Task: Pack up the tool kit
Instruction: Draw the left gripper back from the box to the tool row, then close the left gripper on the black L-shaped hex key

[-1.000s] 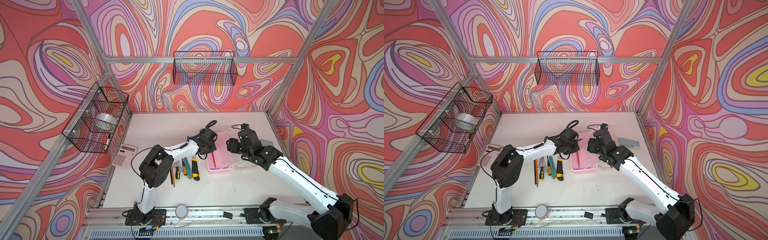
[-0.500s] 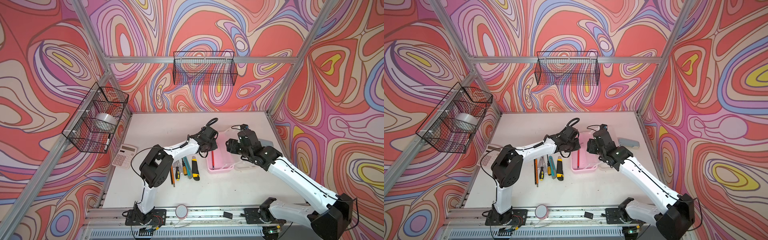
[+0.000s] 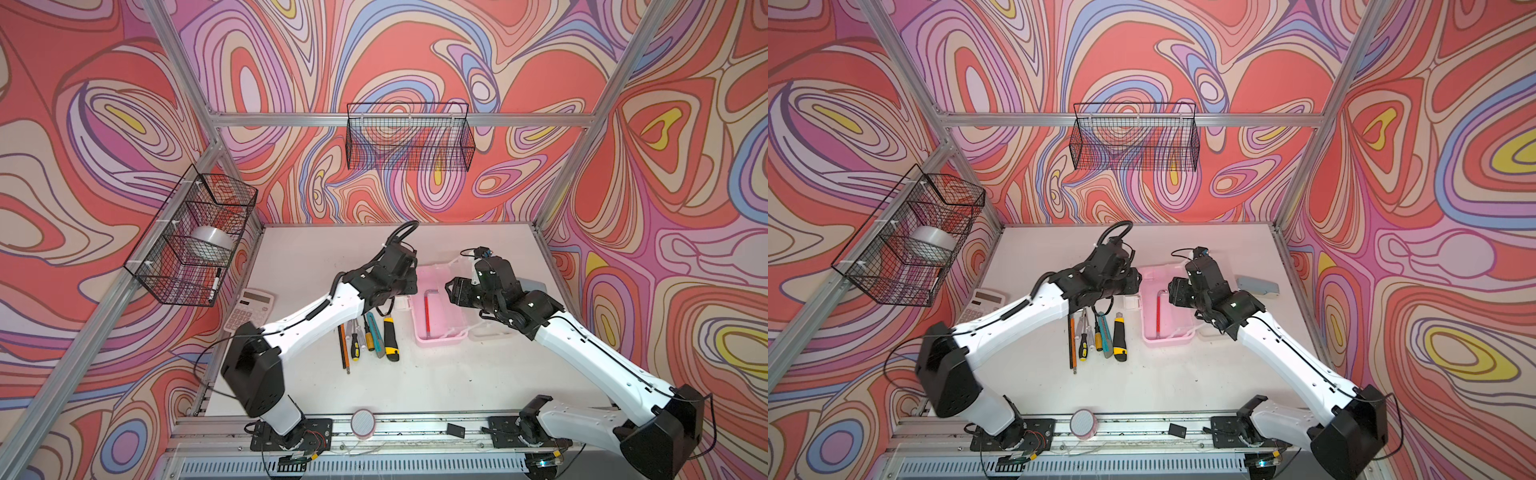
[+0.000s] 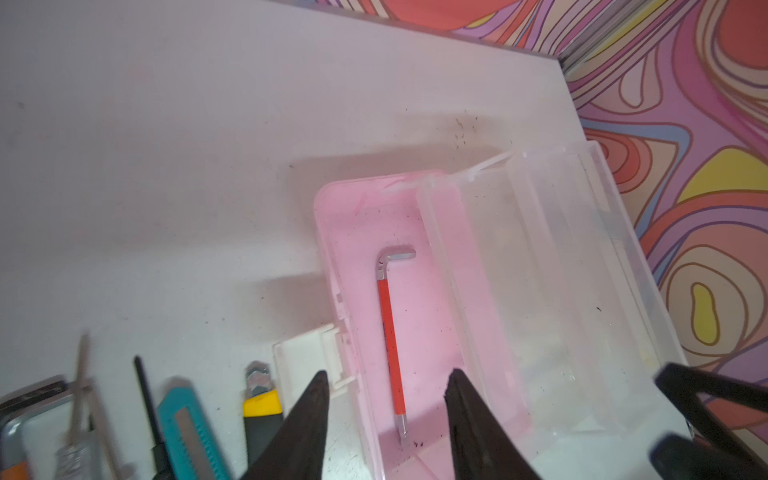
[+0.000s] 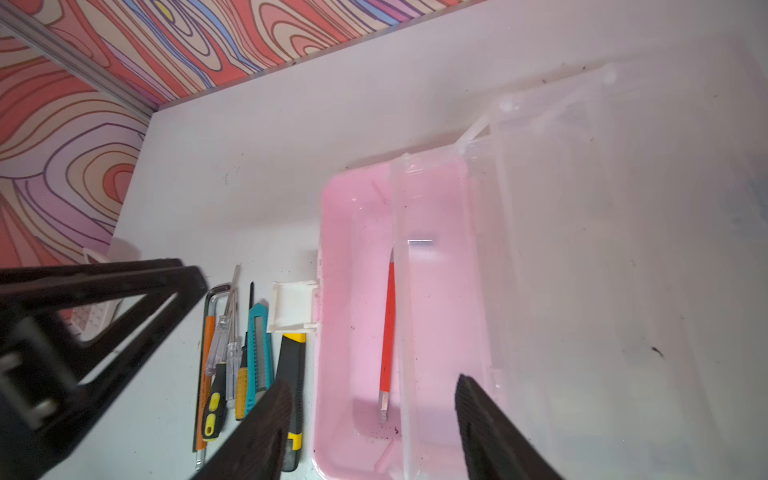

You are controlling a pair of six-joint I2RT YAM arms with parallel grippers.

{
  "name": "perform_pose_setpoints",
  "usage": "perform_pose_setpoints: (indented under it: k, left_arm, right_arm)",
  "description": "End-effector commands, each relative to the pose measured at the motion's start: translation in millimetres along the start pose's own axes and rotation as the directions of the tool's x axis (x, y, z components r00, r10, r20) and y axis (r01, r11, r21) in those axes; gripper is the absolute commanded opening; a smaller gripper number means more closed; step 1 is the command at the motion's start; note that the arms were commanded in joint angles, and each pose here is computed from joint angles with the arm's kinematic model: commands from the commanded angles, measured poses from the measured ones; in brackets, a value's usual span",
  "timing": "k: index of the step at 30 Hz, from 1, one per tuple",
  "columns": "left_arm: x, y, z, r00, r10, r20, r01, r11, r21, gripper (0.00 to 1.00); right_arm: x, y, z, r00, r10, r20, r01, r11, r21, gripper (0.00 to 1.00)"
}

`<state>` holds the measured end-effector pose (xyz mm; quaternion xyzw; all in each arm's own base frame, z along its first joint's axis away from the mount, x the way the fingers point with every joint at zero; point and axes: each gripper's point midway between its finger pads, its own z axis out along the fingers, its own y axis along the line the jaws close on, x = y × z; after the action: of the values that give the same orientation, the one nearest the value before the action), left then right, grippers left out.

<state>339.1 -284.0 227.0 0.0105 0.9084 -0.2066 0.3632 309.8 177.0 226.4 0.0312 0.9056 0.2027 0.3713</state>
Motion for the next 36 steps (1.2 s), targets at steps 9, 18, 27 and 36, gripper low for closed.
perform_pose_setpoints:
  k: [9, 18, 27, 36]
  left_arm:
    - [75.1, 164.6, -62.8, 0.991, -0.135, -0.024, 0.12, 0.937, -0.329, 0.48]
    - [112.7, 215.8, -57.8, 0.973, -0.229, -0.034, 0.199, 0.902, -0.383, 0.44]
    - [117.0, 232.0, -15.3, 0.962, -0.271, -0.046, 0.235, 0.896, -0.377, 0.39]
    - [118.8, 241.6, 11.4, 0.95, -0.295, -0.102, 0.236, 0.893, -0.382, 0.31]
  right_arm:
    - [27.7, 59.2, 8.6, 0.998, -0.045, -0.049, 0.037, 0.987, -0.158, 0.61]
    - [60.1, 67.7, 33.7, 0.986, -0.087, -0.146, 0.066, 0.987, -0.144, 0.59]
    - [63.6, 63.5, 39.6, 0.986, -0.071, -0.149, 0.054, 0.992, -0.115, 0.59]
    - [56.2, 57.0, 46.2, 0.99, -0.066, -0.126, 0.06, 0.997, -0.052, 0.59]
